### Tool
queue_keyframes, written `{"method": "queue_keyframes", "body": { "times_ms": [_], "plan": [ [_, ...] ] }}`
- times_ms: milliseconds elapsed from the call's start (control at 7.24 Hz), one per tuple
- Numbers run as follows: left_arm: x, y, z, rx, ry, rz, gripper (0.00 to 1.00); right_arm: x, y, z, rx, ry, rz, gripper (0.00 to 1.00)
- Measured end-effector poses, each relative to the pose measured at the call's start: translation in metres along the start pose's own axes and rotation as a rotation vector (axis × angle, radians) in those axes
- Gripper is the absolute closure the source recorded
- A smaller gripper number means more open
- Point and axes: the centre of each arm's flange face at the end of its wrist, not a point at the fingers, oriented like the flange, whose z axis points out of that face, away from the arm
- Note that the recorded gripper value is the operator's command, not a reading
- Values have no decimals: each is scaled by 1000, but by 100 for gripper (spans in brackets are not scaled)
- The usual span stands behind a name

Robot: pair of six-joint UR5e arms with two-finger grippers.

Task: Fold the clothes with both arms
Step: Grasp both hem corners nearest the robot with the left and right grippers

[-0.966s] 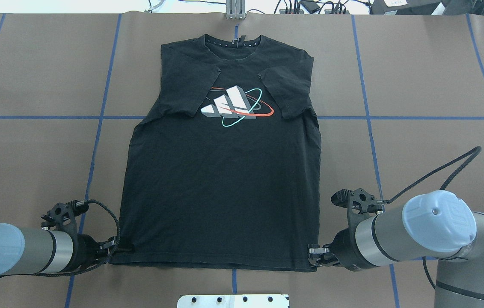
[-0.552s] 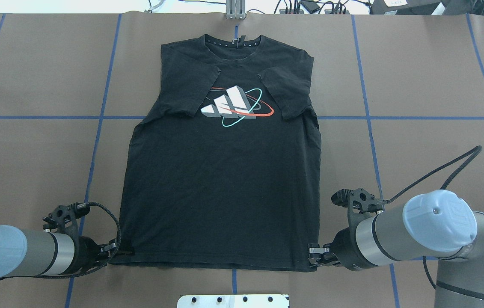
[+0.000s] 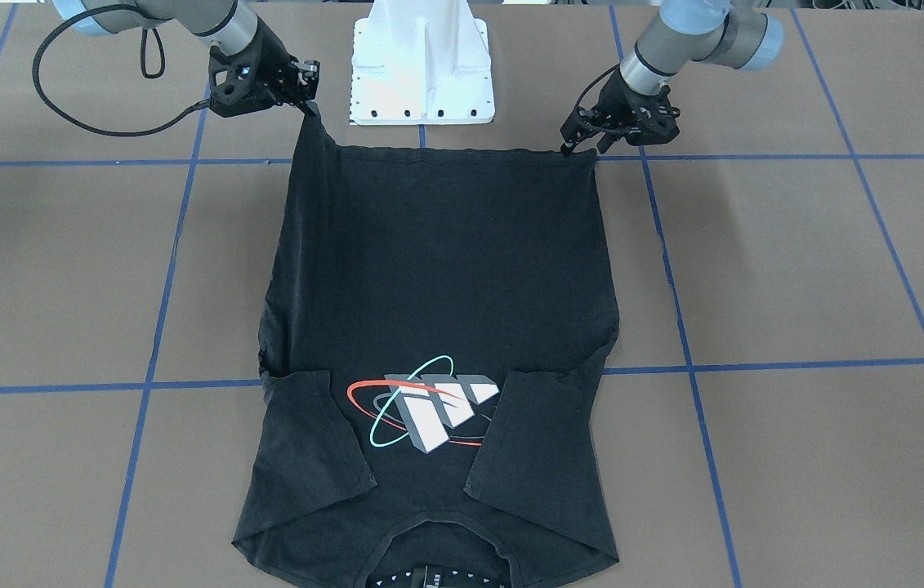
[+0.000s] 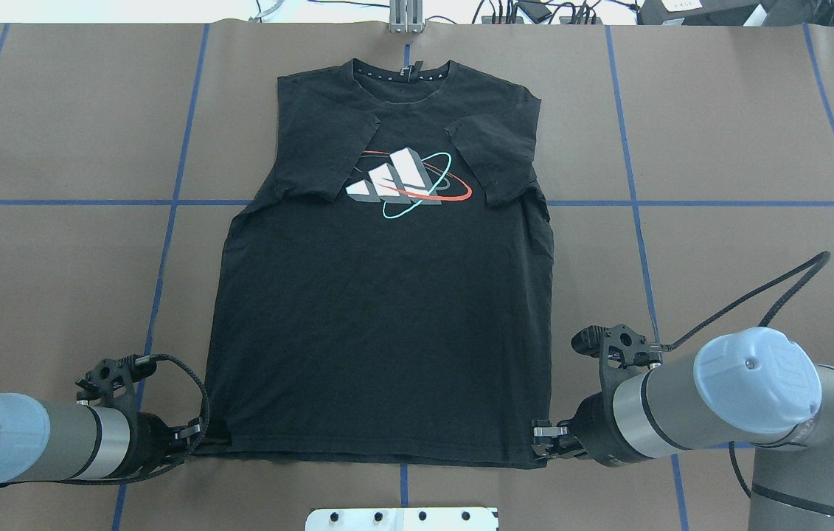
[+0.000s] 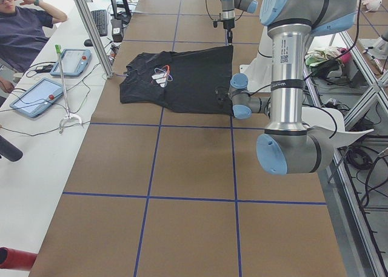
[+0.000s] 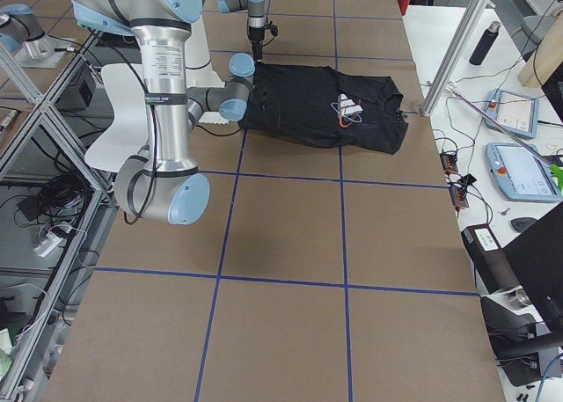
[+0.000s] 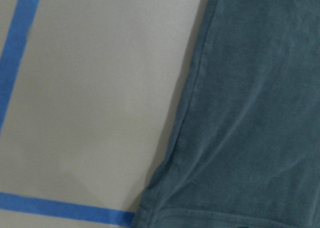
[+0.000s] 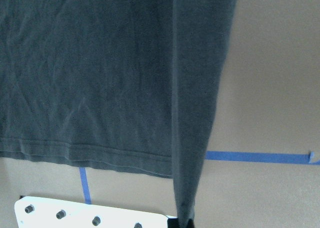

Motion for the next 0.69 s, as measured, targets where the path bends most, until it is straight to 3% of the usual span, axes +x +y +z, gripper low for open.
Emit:
{"method": "queue_keyframes", "body": {
  "times_ms": [414, 690],
  "plan": [
    [-2, 0, 2, 1, -5, 0, 34, 0, 0, -1, -1, -1, 0, 100],
    [-1, 0, 3, 0, -5, -5, 56, 0, 0, -1, 0, -2, 0, 100]
  ]
}}
